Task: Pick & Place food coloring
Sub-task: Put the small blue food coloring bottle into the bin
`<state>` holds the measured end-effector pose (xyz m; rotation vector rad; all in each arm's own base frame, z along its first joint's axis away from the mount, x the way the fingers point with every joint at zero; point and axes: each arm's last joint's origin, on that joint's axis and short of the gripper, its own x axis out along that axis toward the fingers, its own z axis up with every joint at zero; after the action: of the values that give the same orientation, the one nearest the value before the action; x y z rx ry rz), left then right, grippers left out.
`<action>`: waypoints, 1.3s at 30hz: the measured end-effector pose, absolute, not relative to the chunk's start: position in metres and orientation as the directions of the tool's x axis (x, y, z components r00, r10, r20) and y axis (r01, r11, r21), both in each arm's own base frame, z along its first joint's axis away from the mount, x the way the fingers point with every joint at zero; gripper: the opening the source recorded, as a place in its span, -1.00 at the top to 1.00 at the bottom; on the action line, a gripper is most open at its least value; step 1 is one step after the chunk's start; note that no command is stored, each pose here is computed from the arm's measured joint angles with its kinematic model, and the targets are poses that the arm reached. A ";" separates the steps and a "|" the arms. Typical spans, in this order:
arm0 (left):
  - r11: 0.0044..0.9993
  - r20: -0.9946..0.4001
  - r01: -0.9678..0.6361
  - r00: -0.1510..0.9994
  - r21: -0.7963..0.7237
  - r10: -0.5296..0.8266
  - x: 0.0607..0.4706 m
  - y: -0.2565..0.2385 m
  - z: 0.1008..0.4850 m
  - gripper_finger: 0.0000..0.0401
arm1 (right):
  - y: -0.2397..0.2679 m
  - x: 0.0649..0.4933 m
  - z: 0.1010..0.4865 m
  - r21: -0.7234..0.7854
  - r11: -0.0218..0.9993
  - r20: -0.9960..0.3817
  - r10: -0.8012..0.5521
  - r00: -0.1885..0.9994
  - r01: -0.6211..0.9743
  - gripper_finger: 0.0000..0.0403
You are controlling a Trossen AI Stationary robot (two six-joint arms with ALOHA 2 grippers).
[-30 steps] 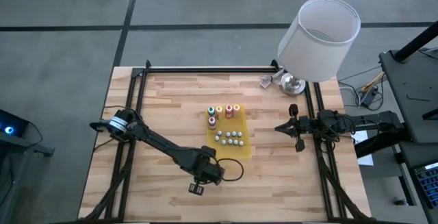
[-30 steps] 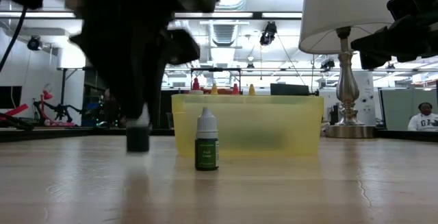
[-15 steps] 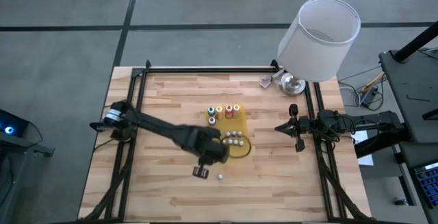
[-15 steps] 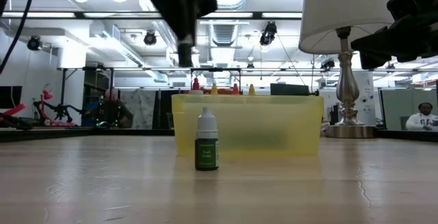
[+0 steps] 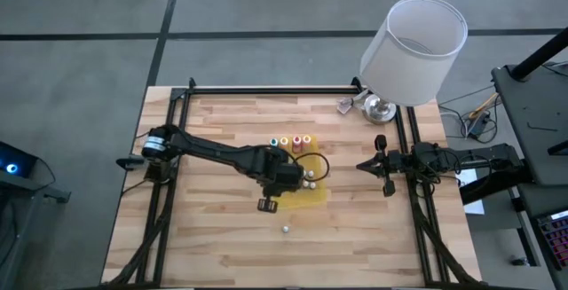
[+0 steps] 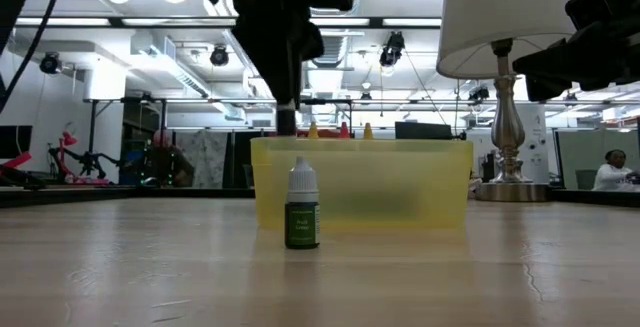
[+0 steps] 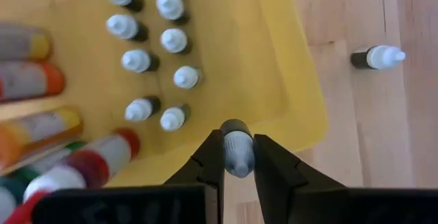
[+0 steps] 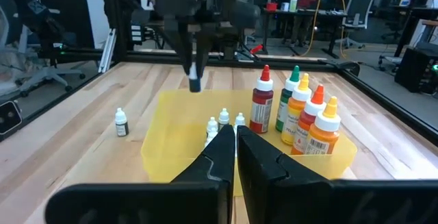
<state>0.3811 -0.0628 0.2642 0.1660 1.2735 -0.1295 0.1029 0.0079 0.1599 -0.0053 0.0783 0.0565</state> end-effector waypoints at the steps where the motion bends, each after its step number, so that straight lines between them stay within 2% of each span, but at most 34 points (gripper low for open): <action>1: 0.977 -0.959 0.204 0.284 0.055 -0.005 0.383 -0.063 0.261 0.85 | 0.008 0.103 0.160 -0.003 0.998 -0.079 0.056 0.995 -0.057 0.96; 14: 0.938 -0.965 0.340 0.260 0.063 -0.030 0.398 -0.056 0.238 0.85 | 0.008 0.103 0.160 -0.003 0.998 -0.078 0.056 0.995 -0.056 0.96; 22: 0.934 -0.976 0.357 0.212 0.027 -0.053 0.404 -0.047 0.221 0.85 | 0.008 0.103 0.160 -0.003 0.998 -0.079 0.056 0.995 -0.056 0.96; 39: 0.924 -0.980 0.382 0.184 0.004 -0.072 0.401 -0.035 0.207 0.85 | 0.008 0.103 0.160 -0.003 0.998 -0.079 0.056 0.995 -0.057 0.96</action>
<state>0.4007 -0.0347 0.2065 0.2721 1.3524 -0.3257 0.1029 0.0079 0.1598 -0.0054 0.0789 0.0565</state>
